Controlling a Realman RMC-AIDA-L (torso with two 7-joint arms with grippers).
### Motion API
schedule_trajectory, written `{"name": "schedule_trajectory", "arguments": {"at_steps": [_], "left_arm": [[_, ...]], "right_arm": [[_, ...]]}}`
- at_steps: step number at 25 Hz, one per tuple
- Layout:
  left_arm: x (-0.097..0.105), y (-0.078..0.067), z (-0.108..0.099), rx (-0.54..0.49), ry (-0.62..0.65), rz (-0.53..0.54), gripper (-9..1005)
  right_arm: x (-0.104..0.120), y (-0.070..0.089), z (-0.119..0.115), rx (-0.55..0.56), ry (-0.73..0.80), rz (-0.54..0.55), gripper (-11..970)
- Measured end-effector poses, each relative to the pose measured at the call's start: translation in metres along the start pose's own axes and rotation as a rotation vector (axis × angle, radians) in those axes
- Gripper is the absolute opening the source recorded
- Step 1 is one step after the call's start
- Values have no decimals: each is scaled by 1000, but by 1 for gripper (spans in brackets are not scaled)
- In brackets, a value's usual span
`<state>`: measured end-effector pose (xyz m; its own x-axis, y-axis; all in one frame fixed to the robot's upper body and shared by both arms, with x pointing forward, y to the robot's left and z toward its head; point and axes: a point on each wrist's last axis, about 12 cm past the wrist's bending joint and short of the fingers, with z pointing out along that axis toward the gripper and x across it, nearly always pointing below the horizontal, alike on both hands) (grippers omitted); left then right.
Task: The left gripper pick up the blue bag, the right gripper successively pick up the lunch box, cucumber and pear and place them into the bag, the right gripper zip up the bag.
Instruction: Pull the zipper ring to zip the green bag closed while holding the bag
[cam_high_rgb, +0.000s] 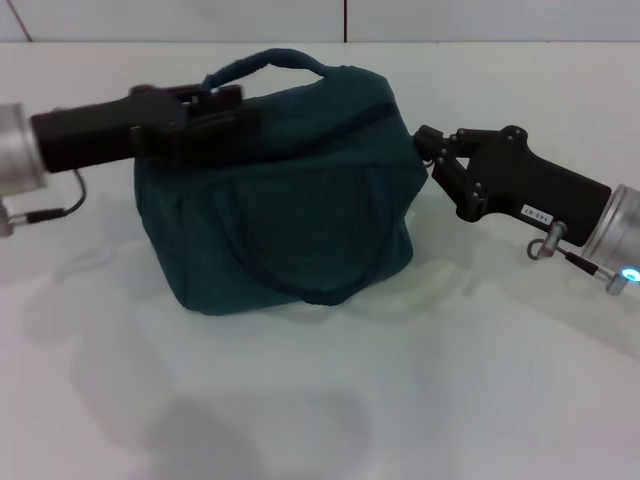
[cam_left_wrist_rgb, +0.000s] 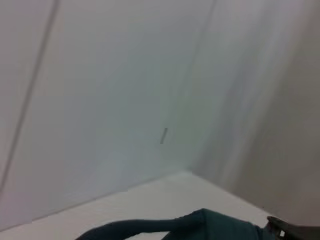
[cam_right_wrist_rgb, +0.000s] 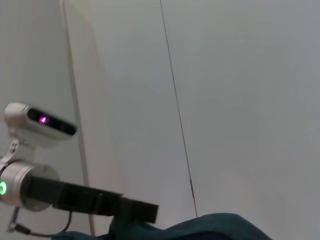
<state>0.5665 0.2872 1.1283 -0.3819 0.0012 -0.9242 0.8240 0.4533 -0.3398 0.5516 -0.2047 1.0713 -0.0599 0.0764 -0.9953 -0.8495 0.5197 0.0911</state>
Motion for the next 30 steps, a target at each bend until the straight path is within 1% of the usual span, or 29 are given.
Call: {"name": "schedule_trajectory", "arguments": {"at_steps": [2, 3, 4, 6, 11, 19, 22, 25, 30], "left_arm": [[0, 0, 0, 0, 0, 0, 427], [-8, -1, 8, 13, 26, 10, 427], [-24, -2, 21, 27, 81, 39, 427], [-32, -3, 27, 28, 119, 52, 428], [-56, -5, 50, 21, 270, 85, 419], [-79, -15, 71, 41, 362, 125, 400], [-83, -16, 80, 33, 426, 128, 392], [-81, -19, 89, 27, 489, 132, 385], [-80, -23, 96, 36, 516, 153, 374]], "right_arm": [[1, 0, -1, 3, 0, 3, 32], [2, 1, -3, 5, 0, 6, 33], [3, 1, -5, 9, 1, 9, 33], [4, 2, -7, 13, 2, 13, 35], [6, 3, -10, 20, 2, 19, 39], [7, 3, -12, 22, 3, 22, 46], [7, 3, -12, 22, 2, 22, 48], [7, 3, -12, 22, 2, 22, 51], [7, 3, -12, 21, 2, 22, 55]]}}
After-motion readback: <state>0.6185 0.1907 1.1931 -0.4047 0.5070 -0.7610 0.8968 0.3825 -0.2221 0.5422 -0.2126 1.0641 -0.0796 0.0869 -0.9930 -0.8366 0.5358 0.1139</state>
